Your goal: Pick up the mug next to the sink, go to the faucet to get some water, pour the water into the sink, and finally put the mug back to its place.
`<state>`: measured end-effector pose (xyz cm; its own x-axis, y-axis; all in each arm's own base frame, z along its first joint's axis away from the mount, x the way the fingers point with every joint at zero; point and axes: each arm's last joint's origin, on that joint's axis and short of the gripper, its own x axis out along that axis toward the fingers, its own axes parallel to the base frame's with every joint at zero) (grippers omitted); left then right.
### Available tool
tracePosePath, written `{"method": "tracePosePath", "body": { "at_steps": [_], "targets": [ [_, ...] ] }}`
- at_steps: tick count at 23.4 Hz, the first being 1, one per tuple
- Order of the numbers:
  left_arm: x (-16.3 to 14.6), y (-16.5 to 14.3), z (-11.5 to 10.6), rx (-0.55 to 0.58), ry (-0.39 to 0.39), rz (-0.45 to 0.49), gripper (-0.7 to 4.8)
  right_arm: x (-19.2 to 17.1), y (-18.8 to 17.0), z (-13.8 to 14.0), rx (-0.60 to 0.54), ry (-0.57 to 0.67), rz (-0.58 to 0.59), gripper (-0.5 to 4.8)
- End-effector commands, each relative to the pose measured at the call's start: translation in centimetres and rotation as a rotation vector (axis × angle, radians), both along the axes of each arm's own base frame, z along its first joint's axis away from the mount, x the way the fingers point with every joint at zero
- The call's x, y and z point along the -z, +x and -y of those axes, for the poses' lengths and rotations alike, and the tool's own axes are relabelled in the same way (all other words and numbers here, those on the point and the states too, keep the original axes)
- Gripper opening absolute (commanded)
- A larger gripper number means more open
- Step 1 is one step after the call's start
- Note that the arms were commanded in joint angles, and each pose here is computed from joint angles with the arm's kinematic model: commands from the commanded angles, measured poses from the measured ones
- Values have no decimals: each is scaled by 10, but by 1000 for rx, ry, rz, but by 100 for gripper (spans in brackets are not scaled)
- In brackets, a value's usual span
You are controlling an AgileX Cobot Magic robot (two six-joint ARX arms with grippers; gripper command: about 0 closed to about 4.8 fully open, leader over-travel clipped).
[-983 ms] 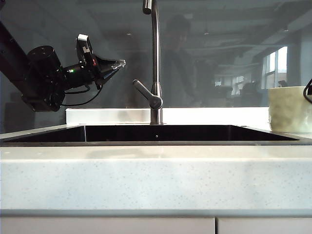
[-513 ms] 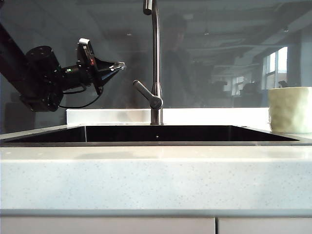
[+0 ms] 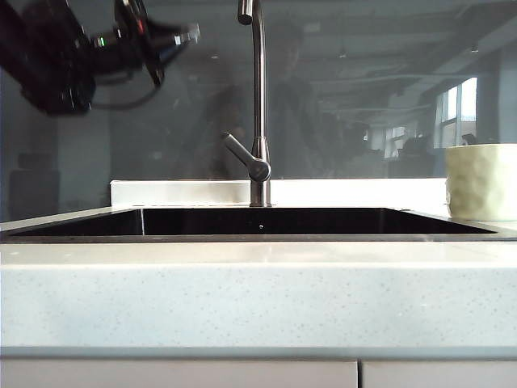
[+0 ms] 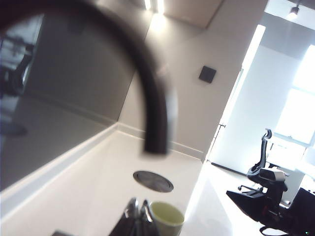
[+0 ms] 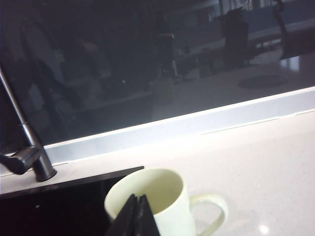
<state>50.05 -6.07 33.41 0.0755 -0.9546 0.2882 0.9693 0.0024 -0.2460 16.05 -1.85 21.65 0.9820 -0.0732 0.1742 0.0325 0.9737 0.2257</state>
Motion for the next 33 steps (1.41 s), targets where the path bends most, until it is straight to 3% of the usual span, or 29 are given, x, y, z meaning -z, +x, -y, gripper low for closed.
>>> {"method": "tracePosePath", "body": {
  "at_steps": [1,4,9,15,21,27,33],
  "targets": [
    [-48,-28,-2,4,2,144,-4,-6,-16,-3,-46,-3,-8,-4],
    [-79,-49,-2,9,7,216,-5,-9,-32,-6,-60,-5,-12,-4],
    [-98,-64,-3,19,24,250,-5,-8,-51,-8,-63,-3,-31,-4],
    [-98,-65,0,78,38,92,-5,-6,-75,-11,-55,-14,0,-4],
    [-99,-66,6,102,31,52,-5,17,-72,-11,-81,-33,-77,-4],
    [-99,-66,8,115,29,21,-5,33,-66,-10,-74,-47,-4,-4],
    [-99,-66,8,110,30,39,-5,37,-65,-9,-35,-97,-19,-4]
  ]
}}
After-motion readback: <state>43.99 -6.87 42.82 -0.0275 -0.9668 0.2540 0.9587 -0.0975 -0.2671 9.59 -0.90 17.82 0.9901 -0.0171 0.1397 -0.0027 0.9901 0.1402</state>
